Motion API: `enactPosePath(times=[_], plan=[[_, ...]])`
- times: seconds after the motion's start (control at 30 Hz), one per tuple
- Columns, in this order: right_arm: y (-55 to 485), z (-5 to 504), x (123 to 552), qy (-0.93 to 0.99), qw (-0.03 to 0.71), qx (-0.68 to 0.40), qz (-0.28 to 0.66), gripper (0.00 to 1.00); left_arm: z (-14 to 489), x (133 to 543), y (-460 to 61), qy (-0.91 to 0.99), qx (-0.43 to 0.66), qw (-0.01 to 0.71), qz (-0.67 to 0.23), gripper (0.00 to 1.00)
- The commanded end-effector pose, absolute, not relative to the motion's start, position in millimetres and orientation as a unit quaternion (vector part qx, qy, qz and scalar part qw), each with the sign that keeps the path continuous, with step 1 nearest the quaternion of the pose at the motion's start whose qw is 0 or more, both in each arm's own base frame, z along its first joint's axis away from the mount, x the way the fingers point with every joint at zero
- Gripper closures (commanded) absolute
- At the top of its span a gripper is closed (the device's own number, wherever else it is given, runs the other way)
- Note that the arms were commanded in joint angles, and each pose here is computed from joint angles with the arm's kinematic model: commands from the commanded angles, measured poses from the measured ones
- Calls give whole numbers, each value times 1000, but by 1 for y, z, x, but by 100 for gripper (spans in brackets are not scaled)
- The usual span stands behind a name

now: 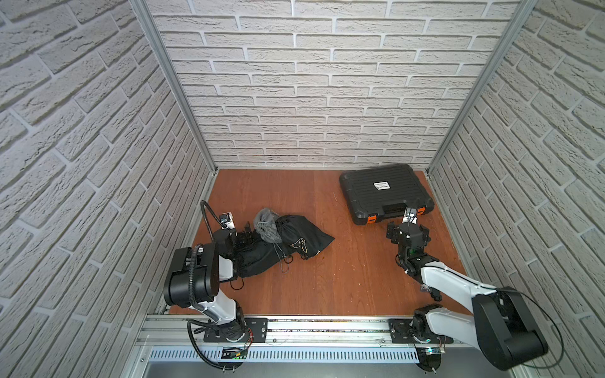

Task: Pack away hair dryers
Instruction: Reset both arms

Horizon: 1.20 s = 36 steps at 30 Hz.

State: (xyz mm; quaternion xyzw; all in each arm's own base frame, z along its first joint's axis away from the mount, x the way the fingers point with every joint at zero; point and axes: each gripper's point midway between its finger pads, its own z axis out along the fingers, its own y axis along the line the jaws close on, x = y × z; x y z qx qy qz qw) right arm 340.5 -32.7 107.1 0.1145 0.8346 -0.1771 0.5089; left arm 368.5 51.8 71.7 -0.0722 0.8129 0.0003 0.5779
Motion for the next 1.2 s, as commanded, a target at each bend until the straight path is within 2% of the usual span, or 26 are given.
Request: enactPosePath(times=[0.0,0.13,0.33,0.47,0.6,0.67,0.77,0.83,1.17], plan=[[-23,125,368,817,545,102,-158,1,97,378,54,784,-68,617,9,2],[-20,117,381,816,551,81,-157,0,98,379,53,784,-67,617,8,2],[-9,104,397,845,516,46,-132,0,96,384,52,791,-61,609,4,2],[-10,105,384,826,549,54,-114,0,95,386,49,796,-55,602,2,2],[-8,103,377,783,614,47,-92,0,93,388,48,800,-52,597,3,2],[-8,97,381,820,562,48,-96,0,93,389,47,802,-50,596,3,2],[-10,100,384,808,580,49,-91,0,93,390,46,803,-48,594,4,2],[-10,97,382,823,559,51,-88,0,93,391,45,805,-45,591,6,2],[-10,98,383,820,563,50,-87,0,90,396,39,817,-31,576,22,2]])
